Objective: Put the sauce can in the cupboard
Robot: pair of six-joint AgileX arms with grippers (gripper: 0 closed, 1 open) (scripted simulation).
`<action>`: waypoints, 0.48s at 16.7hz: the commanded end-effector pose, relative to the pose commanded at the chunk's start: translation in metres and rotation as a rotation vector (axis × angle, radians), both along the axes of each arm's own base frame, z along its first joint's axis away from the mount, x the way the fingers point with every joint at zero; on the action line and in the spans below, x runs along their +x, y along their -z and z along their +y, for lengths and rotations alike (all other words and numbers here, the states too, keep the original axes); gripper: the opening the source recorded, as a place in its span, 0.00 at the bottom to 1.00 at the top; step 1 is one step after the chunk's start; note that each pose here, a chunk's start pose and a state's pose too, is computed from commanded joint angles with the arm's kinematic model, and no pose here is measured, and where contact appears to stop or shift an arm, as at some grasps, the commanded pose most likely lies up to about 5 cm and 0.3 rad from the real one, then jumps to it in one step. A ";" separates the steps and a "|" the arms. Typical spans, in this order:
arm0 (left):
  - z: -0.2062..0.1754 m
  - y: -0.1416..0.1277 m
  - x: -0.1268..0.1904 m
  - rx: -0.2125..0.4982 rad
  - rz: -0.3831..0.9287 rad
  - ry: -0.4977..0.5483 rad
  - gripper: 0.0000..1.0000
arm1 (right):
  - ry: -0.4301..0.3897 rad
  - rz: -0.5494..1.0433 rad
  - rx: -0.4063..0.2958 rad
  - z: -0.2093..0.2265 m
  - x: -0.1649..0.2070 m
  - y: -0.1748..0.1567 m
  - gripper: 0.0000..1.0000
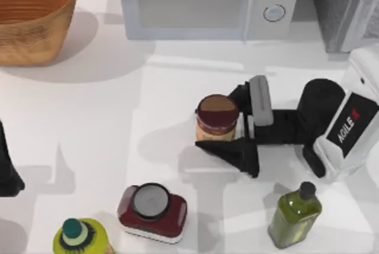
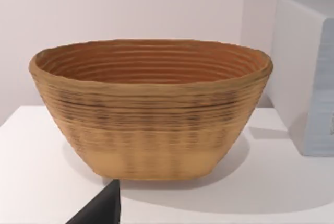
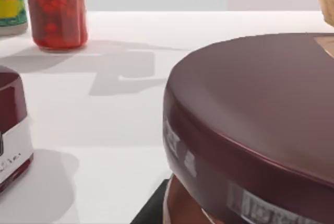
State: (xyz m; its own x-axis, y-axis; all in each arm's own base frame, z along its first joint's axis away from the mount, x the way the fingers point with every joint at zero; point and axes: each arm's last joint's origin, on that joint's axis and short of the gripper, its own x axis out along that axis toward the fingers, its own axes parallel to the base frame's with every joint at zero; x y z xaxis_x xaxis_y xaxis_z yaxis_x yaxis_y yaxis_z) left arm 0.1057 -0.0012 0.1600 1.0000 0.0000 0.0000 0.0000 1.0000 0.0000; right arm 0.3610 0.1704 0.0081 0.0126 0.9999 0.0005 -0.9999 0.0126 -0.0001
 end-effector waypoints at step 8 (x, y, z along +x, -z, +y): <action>0.000 0.000 0.000 0.000 0.000 0.000 1.00 | -0.010 0.031 -0.012 0.004 0.006 -0.068 0.00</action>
State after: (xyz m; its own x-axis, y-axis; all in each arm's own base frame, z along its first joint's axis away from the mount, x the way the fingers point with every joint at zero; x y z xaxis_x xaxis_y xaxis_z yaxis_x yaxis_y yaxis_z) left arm 0.1057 -0.0012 0.1600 1.0000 0.0000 0.0000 0.0000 1.0000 0.0000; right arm 0.3666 0.1741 0.0760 0.0023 0.9999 -0.0116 -0.9995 0.0026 0.0303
